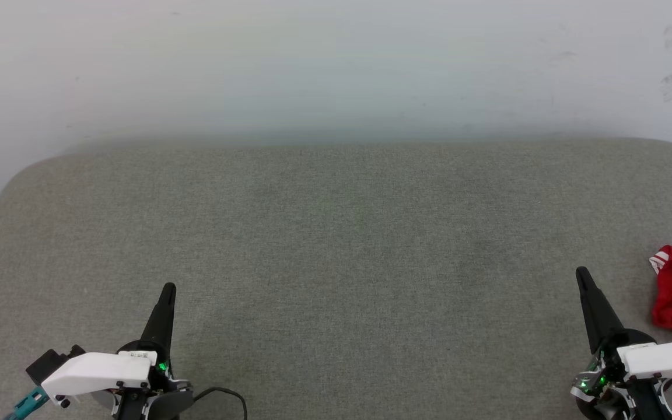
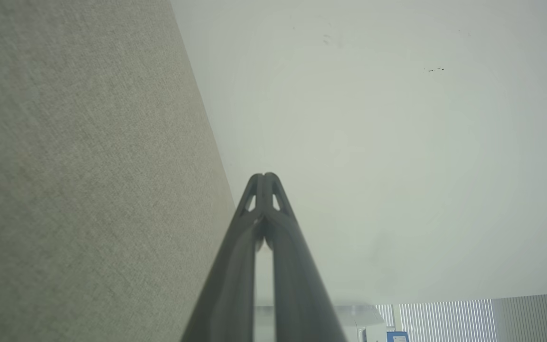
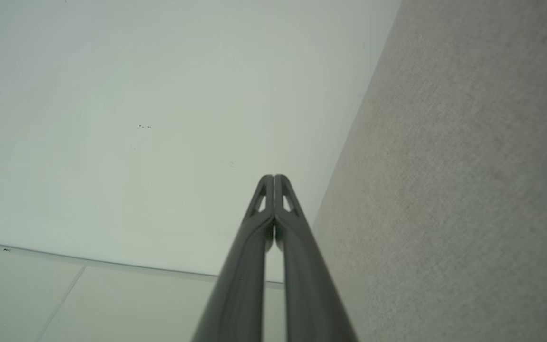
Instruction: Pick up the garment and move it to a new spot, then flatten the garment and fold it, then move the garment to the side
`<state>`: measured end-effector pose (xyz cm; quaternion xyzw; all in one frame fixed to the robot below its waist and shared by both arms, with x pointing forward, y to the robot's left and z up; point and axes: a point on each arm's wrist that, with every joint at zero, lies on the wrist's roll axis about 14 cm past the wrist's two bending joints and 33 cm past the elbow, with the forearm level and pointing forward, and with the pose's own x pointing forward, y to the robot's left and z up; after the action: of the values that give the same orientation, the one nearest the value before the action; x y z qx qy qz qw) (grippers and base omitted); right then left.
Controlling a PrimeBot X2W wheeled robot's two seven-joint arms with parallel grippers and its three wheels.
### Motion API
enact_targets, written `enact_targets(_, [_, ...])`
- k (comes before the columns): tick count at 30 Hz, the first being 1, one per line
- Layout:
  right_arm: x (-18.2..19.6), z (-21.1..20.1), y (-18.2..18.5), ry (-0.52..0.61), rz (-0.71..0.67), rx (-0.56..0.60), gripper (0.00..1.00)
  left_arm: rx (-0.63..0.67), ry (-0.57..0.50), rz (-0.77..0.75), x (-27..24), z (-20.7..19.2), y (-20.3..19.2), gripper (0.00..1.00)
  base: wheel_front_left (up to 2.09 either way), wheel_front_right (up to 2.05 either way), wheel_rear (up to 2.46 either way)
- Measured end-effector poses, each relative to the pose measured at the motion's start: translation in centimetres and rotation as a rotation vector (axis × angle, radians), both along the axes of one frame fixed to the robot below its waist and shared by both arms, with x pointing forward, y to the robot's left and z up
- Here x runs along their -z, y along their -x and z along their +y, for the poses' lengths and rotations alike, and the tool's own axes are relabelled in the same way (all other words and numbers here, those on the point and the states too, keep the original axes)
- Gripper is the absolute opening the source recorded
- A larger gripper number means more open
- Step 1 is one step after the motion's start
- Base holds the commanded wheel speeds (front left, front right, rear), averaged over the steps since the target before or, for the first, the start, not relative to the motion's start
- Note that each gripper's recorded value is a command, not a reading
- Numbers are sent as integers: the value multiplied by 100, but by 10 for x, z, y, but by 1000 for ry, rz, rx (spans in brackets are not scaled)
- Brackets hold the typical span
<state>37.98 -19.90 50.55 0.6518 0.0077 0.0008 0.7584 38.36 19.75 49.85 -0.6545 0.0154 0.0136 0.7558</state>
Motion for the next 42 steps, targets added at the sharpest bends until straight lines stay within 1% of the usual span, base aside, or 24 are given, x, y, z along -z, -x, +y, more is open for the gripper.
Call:
enact_targets(21, [2,-1,-7,-150,3,13,0,-3,143,-30,-6,3,-4,0,0,0,0])
enact_targets(42, [2,-2,-7,-155,2,16,0,-3,147,-31,-6,3,-4,0,0,0,0])
